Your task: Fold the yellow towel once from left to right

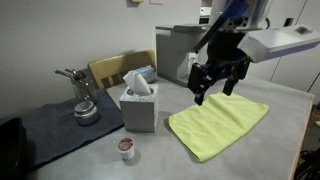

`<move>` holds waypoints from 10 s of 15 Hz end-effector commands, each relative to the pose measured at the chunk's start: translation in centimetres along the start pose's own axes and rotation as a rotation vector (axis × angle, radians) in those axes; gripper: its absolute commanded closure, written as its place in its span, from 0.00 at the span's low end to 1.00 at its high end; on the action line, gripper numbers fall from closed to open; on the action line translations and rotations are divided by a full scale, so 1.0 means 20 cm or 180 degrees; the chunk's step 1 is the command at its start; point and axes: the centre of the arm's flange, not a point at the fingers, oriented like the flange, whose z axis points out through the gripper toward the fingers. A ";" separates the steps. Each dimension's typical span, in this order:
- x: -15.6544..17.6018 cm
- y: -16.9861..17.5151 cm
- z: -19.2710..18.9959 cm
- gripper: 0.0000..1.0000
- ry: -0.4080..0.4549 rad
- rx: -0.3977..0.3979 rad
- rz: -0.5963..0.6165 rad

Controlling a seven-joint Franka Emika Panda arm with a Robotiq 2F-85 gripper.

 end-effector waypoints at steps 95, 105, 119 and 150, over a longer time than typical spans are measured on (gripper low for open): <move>0.11 0.23 0.52 0.99 -0.0854 0.1402 -0.2295; 0.11 0.69 0.51 0.99 -0.0943 0.1477 -0.2695; 0.22 0.86 0.34 0.99 -0.0431 0.1169 -0.2266; 0.35 1.31 0.13 0.99 -0.0020 0.0511 -0.1377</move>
